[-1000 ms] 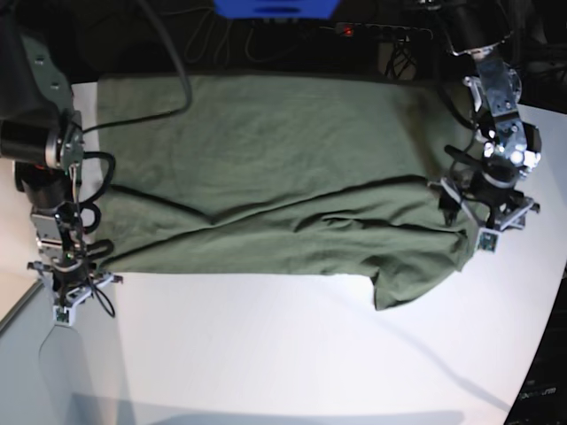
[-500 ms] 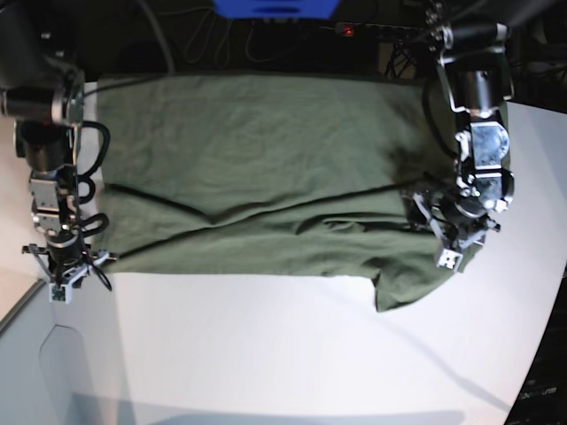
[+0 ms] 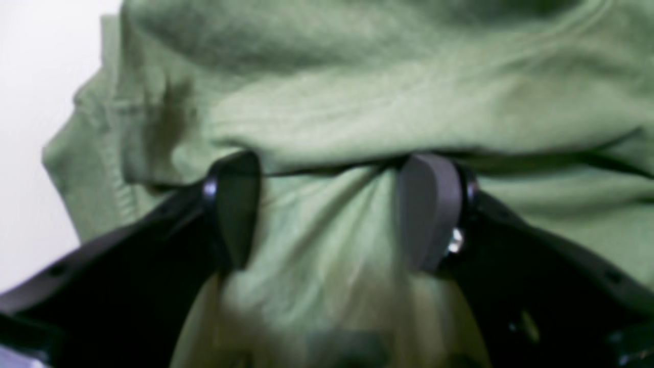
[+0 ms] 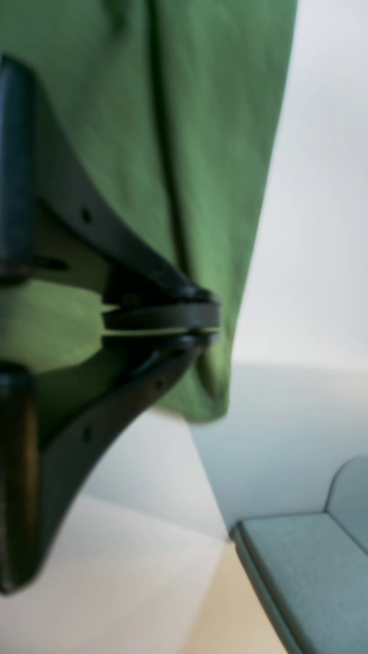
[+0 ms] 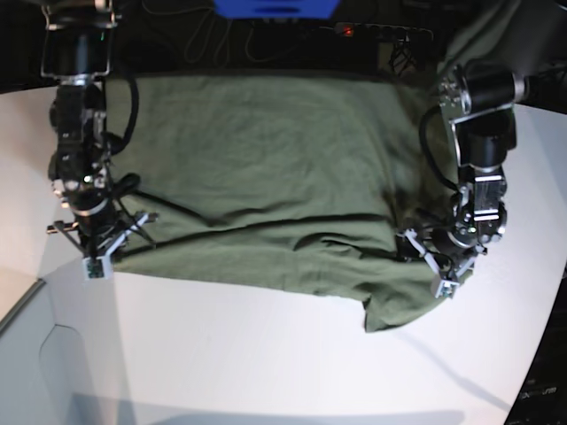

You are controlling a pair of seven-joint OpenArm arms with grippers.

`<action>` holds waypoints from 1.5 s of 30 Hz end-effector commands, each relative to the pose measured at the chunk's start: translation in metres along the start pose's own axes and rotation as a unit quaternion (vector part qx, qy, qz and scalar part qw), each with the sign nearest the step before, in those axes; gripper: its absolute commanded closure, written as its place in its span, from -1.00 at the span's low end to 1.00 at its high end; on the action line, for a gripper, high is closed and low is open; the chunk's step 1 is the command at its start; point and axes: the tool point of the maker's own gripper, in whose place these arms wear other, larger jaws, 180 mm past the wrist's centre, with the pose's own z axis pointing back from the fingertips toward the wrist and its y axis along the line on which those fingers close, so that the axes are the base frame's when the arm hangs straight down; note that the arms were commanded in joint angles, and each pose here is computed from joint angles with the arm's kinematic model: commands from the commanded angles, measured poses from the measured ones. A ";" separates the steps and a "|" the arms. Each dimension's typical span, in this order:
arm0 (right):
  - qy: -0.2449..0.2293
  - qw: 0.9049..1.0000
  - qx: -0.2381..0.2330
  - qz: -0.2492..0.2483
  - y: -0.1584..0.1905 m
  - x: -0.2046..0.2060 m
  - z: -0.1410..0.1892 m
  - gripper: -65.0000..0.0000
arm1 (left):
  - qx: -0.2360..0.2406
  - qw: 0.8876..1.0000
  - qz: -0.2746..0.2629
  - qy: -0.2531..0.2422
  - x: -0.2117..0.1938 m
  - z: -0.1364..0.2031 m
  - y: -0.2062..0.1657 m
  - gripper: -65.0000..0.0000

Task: Layout the t-shirt on the table in an organized manner, then fold the t-shirt properly
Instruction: 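Release the shirt and move both grippers toward the hem to smooth it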

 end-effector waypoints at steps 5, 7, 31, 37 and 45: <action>0.046 0.996 0.067 0.028 0.030 -0.013 0.003 1.00 | 0.075 0.997 0.024 -0.025 0.019 -0.005 0.026 -0.29; 0.071 0.994 0.076 0.025 0.034 -0.033 0.001 1.00 | 0.100 0.994 0.025 -0.039 0.023 -0.002 0.039 -0.29; -0.029 0.995 0.009 -0.095 -0.046 0.041 -0.116 1.00 | 0.110 0.982 0.012 -0.151 0.142 0.013 0.041 -0.29; -0.059 0.994 -0.002 -0.096 -0.058 0.079 -0.118 1.00 | 0.133 0.980 -0.004 -0.151 0.142 0.031 0.047 -0.29; -0.007 0.995 0.013 -0.100 -0.038 0.039 -0.118 1.00 | 0.144 0.979 -0.017 -0.142 0.140 0.037 0.052 -0.29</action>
